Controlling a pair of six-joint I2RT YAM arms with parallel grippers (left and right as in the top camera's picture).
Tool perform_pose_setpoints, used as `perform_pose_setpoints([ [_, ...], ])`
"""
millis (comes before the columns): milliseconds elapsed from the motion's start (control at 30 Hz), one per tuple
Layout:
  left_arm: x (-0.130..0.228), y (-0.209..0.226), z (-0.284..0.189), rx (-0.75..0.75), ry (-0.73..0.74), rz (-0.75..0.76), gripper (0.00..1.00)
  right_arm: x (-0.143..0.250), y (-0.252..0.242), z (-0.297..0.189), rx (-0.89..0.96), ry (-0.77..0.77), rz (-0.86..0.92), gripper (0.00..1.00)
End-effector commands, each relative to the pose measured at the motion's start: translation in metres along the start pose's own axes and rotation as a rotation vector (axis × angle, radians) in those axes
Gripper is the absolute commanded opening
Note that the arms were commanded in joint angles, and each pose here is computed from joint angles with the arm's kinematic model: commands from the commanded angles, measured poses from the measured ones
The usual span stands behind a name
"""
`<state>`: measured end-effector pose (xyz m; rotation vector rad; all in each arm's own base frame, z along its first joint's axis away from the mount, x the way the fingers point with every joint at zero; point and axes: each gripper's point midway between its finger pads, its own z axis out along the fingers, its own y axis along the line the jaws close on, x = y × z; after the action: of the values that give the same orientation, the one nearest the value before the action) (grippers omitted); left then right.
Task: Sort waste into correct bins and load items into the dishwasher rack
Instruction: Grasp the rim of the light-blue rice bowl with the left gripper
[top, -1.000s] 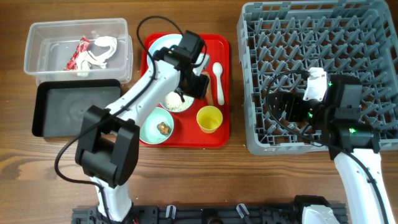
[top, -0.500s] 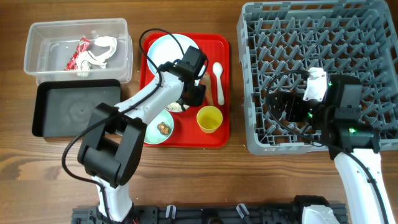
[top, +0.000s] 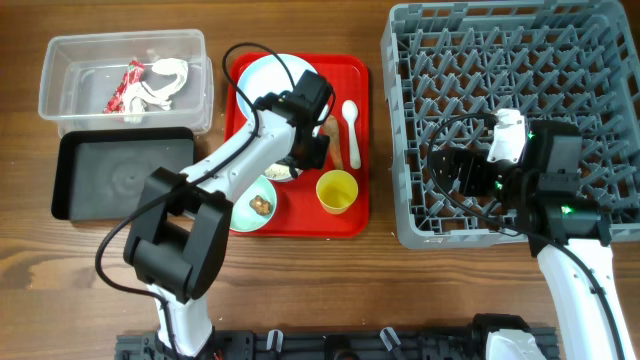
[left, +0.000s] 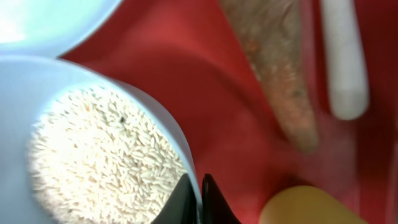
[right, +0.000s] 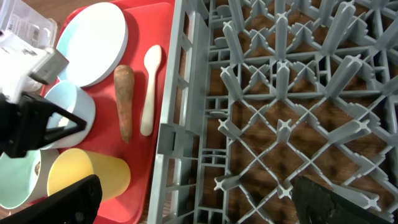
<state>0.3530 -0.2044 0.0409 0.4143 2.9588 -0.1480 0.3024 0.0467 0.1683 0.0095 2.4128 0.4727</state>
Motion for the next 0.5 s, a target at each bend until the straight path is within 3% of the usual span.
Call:
perform_pose_setpoints([
  [0,-0.024,-0.008,-0.051,0.078,-0.080,-0.024,0.04,-0.008,0.004,-0.001,-0.019,-0.015,0.008,1.00],
  [133,-0.040,0.012,-0.092,0.090,-0.172,-0.075,0.04,-0.009,0.005,-0.001,-0.020,-0.020,0.006,1.00],
  [267,-0.034,0.045,-0.119,0.176,-0.176,-0.187,0.04,-0.009,0.005,-0.001,-0.020,-0.020,0.006,1.00],
  [467,-0.004,0.145,-0.136,0.268,-0.129,-0.482,0.04,-0.009,0.005,-0.001,-0.020,-0.020,0.006,1.00],
])
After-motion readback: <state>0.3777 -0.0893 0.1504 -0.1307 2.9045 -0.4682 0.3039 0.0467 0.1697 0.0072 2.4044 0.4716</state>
